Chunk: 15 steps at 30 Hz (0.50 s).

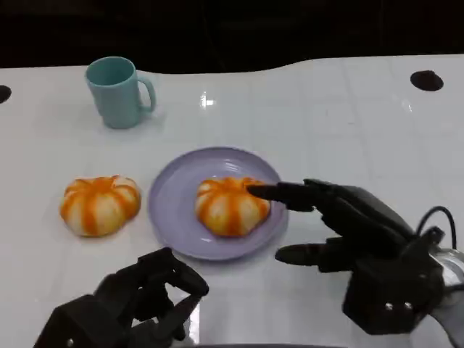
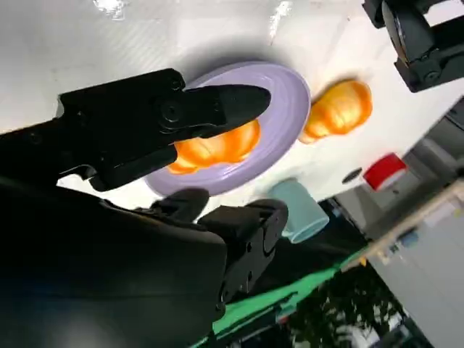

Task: Grasp the bread from the table and place it into the plate.

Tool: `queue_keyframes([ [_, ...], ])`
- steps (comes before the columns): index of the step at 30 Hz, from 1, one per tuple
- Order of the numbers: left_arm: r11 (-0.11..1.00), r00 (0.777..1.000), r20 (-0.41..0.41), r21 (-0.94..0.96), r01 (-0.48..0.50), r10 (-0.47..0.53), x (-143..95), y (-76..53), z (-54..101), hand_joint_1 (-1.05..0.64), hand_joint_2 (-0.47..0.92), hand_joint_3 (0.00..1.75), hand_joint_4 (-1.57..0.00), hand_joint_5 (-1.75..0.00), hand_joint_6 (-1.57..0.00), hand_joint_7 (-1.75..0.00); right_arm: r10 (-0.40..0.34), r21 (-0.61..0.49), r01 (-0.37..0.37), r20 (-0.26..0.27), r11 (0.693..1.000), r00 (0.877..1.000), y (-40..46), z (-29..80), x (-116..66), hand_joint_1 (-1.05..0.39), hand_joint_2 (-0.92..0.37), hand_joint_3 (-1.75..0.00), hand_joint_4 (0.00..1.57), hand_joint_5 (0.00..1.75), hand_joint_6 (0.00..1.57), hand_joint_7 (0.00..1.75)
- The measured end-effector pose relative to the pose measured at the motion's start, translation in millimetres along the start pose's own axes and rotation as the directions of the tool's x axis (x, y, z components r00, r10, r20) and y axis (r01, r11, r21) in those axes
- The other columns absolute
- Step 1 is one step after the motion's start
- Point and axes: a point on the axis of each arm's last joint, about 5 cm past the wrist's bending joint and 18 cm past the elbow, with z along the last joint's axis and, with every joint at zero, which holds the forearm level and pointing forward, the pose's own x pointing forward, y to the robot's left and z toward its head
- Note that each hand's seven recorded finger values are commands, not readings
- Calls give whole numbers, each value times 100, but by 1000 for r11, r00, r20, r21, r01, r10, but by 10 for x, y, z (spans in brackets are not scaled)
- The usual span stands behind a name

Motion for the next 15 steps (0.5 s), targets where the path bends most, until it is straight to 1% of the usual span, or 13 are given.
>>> queue_keyframes([
  [2,1000,1000,2,0,0,0,-4,-1,5,-42,92,47,-64,-175,-60,-133,-31,34,31,-4,999,1000,3,-24,-73,-25,-91,-8,67,88,72,35],
  [3,1000,1000,2,0,-1,1,-7,-1,6,-41,92,47,-64,-175,-60,-133,-41,49,41,-4,998,999,8,-35,-105,-18,-89,-10,69,104,73,51],
  [4,1000,1000,3,0,-1,1,-14,-3,10,-41,92,47,-65,-175,-60,-133,-56,70,56,-4,996,998,13,-48,-147,-16,-86,-17,69,114,71,66],
  [5,1000,1000,3,0,-2,2,-24,-3,13,-40,92,47,-66,-175,-60,-133,-69,84,69,-2,994,998,13,-60,-187,-15,-71,-47,71,130,72,83],
  [6,1000,1000,0,0,-2,2,-31,-4,14,-40,92,48,-67,-175,-60,-133,-80,94,80,-3,992,997,13,-67,-227,-14,-59,-72,73,137,73,91],
  [7,1000,1000,-1,-1,-3,3,-36,-4,18,-39,92,48,-68,-175,-60,-133,-86,97,86,-3,992,996,11,-68,-264,-12,-50,-90,75,141,76,96],
  [8,1000,1000,-1,0,-3,3,-38,-4,23,-39,92,47,-68,-175,-60,-133,-91,97,91,-2,991,996,10,-67,-294,-8,-44,-106,77,147,79,101],
  [9,1000,1000,2,0,-3,3,-38,-5,28,-39,92,47,-68,-175,-60,-133,-97,96,97,-3,991,995,8,-66,-321,-7,-42,-113,77,150,81,103],
  [11,1000,1000,3,-2,-3,4,-41,-5,29,-40,92,47,-67,-175,-60,-134,-108,87,108,-4,990,994,-12,-54,-376,-6,-39,-121,80,163,85,111],
  [15,1000,1000,3,1,-3,3,-47,-3,36,-42,92,48,-65,-175,-59,-135,-97,58,97,-9,994,995,-60,-31,-480,-5,-36,-125,85,172,90,120],
])
